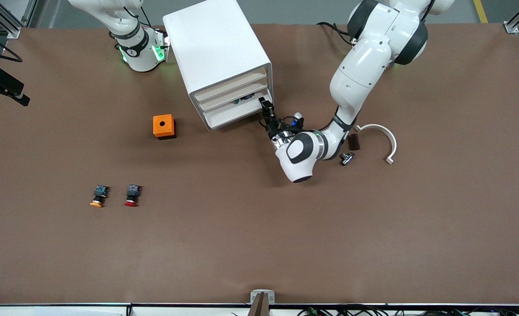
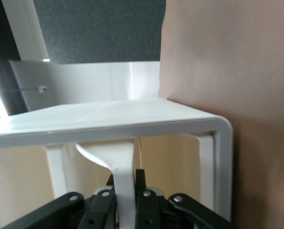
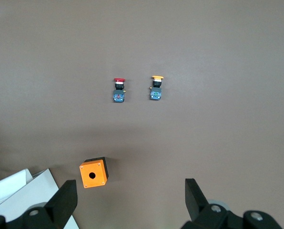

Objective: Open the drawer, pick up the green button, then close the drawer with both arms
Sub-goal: 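Pull the drawer out of the white cabinet with the left gripper, then release the drawer and draw back the left gripper while the right gripper reaches over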

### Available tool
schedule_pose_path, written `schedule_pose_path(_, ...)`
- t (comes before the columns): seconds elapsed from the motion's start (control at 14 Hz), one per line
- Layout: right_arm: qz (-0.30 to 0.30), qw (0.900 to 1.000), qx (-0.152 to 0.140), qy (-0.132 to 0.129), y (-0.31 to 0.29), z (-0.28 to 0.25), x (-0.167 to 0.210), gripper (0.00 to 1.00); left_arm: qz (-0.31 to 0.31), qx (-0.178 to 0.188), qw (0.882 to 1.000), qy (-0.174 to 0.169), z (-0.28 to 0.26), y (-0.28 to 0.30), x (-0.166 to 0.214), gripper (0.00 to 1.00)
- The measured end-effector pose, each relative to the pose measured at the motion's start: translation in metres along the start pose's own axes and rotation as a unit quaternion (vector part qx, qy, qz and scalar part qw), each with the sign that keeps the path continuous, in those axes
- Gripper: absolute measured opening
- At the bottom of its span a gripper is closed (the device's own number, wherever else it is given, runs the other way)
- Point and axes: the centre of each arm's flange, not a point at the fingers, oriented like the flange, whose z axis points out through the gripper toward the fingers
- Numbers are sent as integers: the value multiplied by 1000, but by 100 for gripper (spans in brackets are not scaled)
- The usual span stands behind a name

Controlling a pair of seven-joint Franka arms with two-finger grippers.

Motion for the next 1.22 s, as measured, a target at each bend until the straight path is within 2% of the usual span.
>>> schedule_pose_path(0.43,0,1000,0,-1,0,1,1,100,0,-3,998,-58,-65,1,24,11)
schedule_pose_path(0.86,0,1000,0,-14,0,15,8,100,3,-14,997,-81,-90,0,30,16)
schedule_pose_path(0.93,0,1000,0,-19,0,20,11,100,3,-17,996,-83,-91,1,30,22)
schedule_pose_path(1.22,1,999,-1,-41,1,52,28,100,35,-27,995,-93,-101,-2,30,63)
